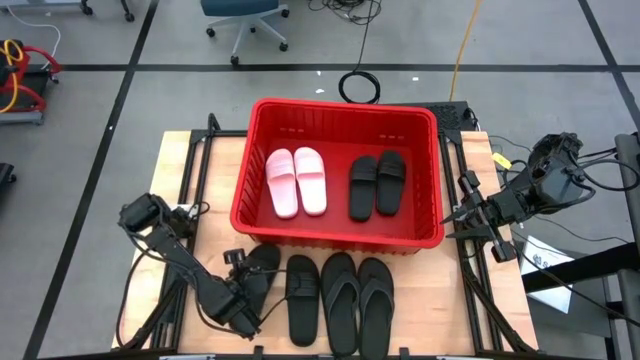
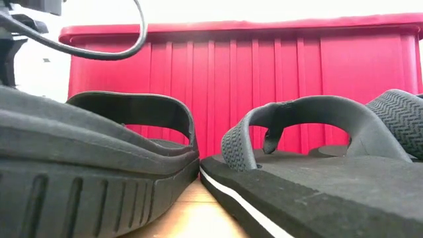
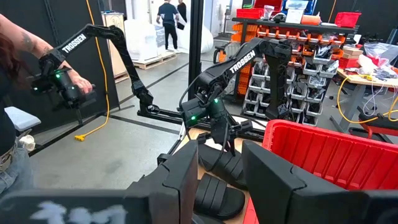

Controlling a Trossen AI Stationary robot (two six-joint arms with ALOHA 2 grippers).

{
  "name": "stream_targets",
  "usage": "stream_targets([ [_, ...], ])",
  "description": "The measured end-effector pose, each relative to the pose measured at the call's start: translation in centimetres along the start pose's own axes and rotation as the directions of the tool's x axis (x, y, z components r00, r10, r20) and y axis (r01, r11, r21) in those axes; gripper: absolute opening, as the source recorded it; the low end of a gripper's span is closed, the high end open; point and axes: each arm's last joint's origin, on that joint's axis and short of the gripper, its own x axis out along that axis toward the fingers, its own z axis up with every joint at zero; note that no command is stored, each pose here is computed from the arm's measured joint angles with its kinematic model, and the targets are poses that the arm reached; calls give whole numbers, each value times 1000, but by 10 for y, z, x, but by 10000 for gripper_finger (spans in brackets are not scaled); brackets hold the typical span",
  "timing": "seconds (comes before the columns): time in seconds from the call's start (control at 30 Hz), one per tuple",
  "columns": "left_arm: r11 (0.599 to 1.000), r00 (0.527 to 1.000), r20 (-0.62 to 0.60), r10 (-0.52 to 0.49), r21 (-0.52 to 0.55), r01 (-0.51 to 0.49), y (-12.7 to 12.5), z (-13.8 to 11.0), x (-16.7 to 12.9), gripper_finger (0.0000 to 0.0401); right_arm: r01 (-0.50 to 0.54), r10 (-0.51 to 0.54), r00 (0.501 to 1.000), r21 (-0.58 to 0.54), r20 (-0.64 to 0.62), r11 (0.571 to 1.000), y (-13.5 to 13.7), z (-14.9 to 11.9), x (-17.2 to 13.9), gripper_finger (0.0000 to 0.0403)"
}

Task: Pick and place slides into bin
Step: Put the left black slide into the bin

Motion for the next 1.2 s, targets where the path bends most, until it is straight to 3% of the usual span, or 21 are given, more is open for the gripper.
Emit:
stream_targets([
  [0.2, 996, 997, 16, -78, -37, 79, 1, 19, -31, 3, 0, 0, 1000, 0, 0, 1000, 0, 0, 0, 116],
  [0.6, 977, 968, 138, -208, -26, 213, 33, 58, -121, 1, 0, 0, 1000, -3, -1, 1000, 0, 0, 0, 116],
  [1.0, 984, 900, 419, -119, -70, 163, 100, 98, -178, 0, 1, -1, 1000, -15, -27, 1000, 0, -3, 0, 116],
  [1.2, 995, 860, 509, -17, -78, 66, 134, 115, -190, 0, 1, -1, 1000, -17, -27, 1000, 0, -3, 0, 116],
])
